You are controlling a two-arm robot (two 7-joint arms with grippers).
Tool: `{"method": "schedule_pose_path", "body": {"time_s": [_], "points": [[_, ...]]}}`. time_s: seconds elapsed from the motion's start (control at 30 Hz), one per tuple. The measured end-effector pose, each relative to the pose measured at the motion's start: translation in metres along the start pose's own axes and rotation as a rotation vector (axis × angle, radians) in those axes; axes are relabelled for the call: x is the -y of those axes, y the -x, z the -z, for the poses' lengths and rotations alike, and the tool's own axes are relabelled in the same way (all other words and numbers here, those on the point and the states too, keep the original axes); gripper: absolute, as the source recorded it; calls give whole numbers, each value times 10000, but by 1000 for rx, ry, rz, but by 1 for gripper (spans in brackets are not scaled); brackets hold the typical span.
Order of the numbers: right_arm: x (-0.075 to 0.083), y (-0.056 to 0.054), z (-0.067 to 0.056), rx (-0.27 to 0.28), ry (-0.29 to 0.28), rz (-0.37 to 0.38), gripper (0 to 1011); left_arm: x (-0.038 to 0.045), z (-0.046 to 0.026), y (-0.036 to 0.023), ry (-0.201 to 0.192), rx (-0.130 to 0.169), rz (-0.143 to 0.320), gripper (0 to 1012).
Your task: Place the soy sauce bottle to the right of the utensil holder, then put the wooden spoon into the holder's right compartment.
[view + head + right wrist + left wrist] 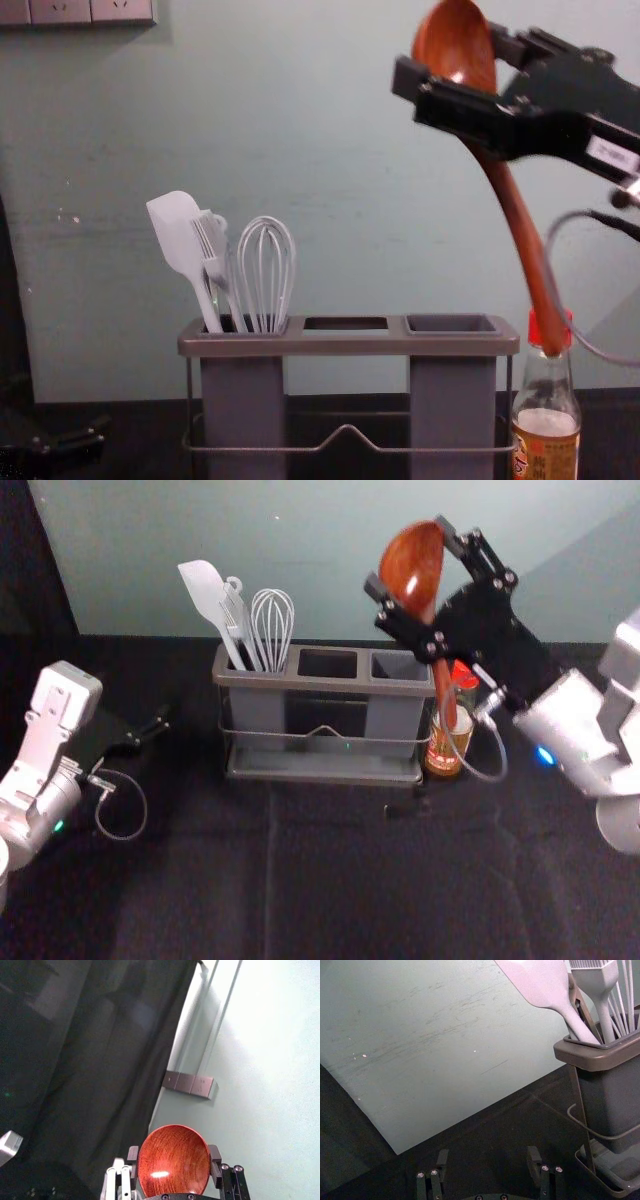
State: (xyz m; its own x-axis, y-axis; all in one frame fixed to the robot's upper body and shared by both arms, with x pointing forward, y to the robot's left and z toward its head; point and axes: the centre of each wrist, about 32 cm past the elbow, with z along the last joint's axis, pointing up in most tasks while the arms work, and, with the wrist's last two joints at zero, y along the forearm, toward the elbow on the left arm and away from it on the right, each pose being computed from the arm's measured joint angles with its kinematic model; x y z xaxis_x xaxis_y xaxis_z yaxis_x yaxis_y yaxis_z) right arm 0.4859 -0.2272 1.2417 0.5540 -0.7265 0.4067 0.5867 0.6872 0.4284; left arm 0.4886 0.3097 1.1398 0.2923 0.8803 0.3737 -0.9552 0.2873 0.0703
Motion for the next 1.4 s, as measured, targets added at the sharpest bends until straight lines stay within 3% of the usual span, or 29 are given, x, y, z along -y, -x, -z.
{"method": "schedule_pose_path", "body": {"time_s": [0.23, 0.5, 0.9, 1.4], "points": [[-319, -175, 102, -16, -57, -12, 840, 0, 0, 0, 0, 0, 0, 1005], [-549, -291, 258, -51, -103, 13, 840, 0, 0, 0, 0, 0, 0, 1005], [-621, -285, 516, -87, -110, 74, 840, 0, 0, 0, 0, 0, 0, 1005], [-671, -297, 842, -107, -68, 95, 840, 0, 0, 0, 0, 0, 0, 1005]]}}
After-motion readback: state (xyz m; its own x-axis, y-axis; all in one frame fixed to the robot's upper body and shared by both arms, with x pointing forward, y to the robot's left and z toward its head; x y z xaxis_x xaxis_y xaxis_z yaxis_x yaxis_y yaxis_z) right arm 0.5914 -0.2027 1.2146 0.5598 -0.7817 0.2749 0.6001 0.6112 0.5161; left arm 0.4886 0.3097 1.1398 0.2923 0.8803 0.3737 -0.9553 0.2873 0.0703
